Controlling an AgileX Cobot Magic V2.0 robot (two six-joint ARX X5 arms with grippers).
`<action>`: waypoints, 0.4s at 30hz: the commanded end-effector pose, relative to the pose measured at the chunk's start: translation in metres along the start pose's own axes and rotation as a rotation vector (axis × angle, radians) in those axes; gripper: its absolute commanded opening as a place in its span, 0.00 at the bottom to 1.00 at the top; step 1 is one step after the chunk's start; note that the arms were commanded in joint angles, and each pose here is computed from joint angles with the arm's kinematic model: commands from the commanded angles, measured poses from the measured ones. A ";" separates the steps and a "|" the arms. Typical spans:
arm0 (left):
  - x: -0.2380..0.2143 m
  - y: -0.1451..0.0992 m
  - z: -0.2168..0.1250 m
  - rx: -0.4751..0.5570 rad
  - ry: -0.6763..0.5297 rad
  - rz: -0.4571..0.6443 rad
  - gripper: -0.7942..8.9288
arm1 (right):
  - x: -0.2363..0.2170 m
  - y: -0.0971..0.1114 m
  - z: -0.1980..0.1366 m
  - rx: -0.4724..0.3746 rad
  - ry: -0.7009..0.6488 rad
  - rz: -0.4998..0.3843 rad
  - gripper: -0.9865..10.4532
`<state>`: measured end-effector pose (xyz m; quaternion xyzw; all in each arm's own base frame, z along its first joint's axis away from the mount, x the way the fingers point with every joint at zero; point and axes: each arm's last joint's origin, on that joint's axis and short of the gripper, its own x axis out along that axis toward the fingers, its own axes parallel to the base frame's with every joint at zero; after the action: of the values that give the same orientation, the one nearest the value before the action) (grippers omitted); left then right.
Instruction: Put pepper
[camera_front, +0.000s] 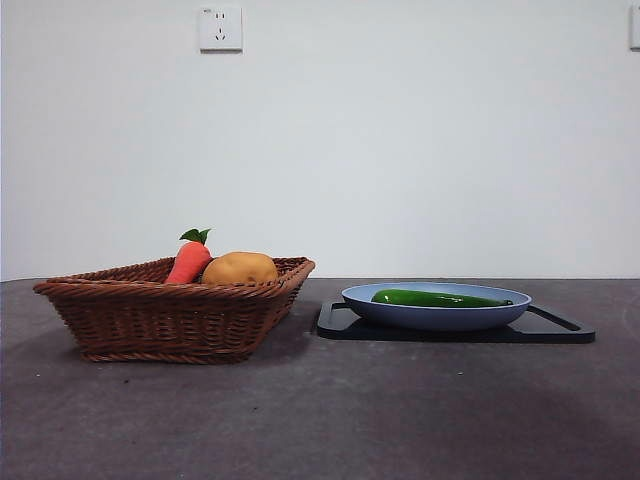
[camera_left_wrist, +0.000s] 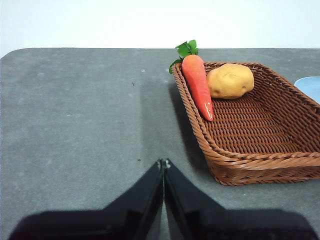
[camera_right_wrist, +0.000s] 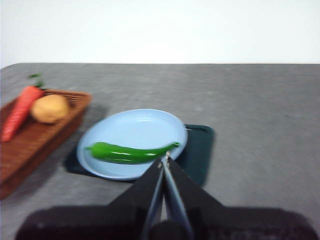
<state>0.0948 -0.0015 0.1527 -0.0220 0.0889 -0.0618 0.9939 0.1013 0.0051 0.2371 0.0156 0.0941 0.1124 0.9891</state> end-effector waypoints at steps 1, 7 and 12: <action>0.000 0.000 -0.002 -0.008 0.009 0.003 0.09 | -0.001 -0.002 -0.015 0.042 -0.021 -0.067 0.10; 0.000 0.000 -0.002 -0.008 0.009 0.003 0.09 | 0.001 -0.004 -0.047 0.045 -0.017 -0.121 0.10; 0.000 0.000 -0.002 -0.008 0.009 0.003 0.09 | 0.002 -0.004 -0.063 0.044 -0.025 -0.121 0.10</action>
<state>0.0948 -0.0015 0.1527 -0.0220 0.0889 -0.0618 0.9939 0.0922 0.0020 0.1740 0.0276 0.0933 0.0521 0.9939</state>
